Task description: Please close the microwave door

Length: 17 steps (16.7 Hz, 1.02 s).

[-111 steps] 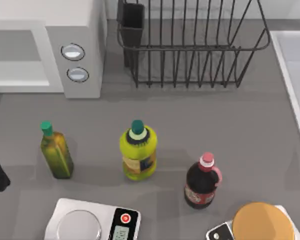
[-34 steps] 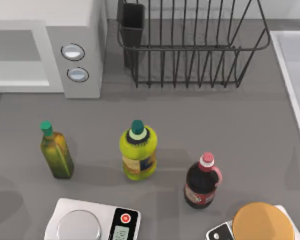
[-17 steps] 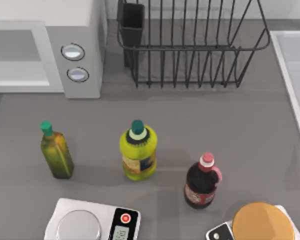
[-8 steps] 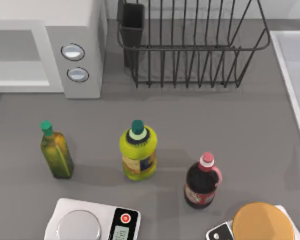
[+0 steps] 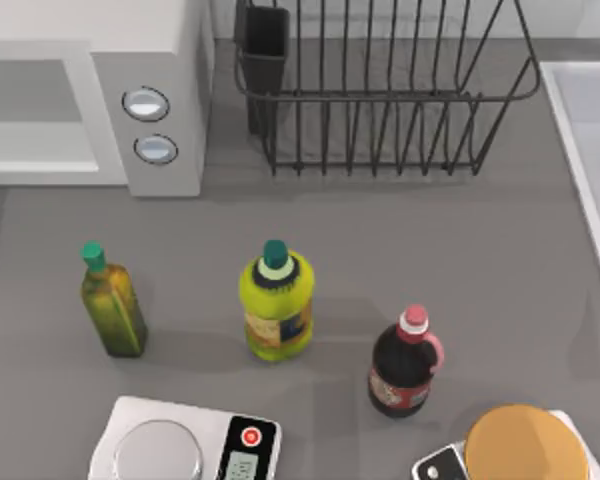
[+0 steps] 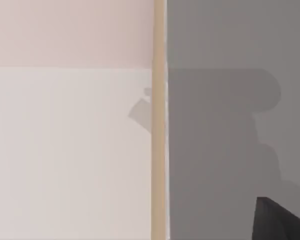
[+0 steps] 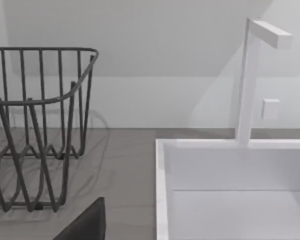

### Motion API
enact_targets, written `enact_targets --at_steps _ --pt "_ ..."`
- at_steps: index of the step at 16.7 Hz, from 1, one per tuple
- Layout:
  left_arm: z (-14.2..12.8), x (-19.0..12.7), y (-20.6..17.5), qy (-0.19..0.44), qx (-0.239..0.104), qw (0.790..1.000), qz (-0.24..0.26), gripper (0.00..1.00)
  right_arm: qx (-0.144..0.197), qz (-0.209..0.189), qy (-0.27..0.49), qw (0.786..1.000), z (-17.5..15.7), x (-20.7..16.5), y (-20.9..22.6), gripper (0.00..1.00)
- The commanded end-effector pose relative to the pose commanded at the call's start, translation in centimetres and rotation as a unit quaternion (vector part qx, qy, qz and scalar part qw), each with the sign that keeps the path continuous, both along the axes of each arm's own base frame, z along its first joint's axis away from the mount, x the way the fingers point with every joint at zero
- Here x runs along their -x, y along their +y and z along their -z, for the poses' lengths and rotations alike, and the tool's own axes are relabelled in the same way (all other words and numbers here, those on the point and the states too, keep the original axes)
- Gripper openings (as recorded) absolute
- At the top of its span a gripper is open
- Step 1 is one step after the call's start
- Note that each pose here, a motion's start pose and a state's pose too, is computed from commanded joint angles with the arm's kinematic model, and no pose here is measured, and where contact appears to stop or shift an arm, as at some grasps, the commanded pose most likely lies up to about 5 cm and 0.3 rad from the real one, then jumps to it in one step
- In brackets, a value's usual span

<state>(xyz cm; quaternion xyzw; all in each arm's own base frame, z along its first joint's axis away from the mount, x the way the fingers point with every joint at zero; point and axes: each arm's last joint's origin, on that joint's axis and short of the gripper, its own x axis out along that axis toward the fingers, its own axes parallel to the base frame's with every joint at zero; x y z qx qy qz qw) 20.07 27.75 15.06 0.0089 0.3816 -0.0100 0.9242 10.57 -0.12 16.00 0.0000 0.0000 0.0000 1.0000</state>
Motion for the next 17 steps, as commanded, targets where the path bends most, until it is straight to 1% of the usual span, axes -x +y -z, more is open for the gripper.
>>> enact_targets --at_steps 3,5,7,13,17 --pt "0.6 0.4 -4.1 0.006 0.009 1.0 0.0 0.0 0.0 0.0 0.0 1.0 0.0 0.0 0.0 1.0" --pt "0.5 0.6 -6.0 0.003 0.006 1.0 0.0 0.0 0.0 0.0 0.0 1.0 0.0 0.0 0.0 1.0" --pt "0.5 0.6 -6.8 0.001 0.004 1.0 0.0 0.0 0.0 0.0 0.0 1.0 0.0 0.0 0.0 1.0" --pt "0.4 0.6 -7.0 -0.001 0.004 1.0 -0.002 0.0 0.0 0.0 0.0 1.0 0.0 0.0 0.0 1.0" --pt "-0.3 0.2 -10.0 -0.007 -0.004 1.0 -0.001 0.0 0.0 0.0 0.0 1.0 0.0 0.0 0.0 1.0"
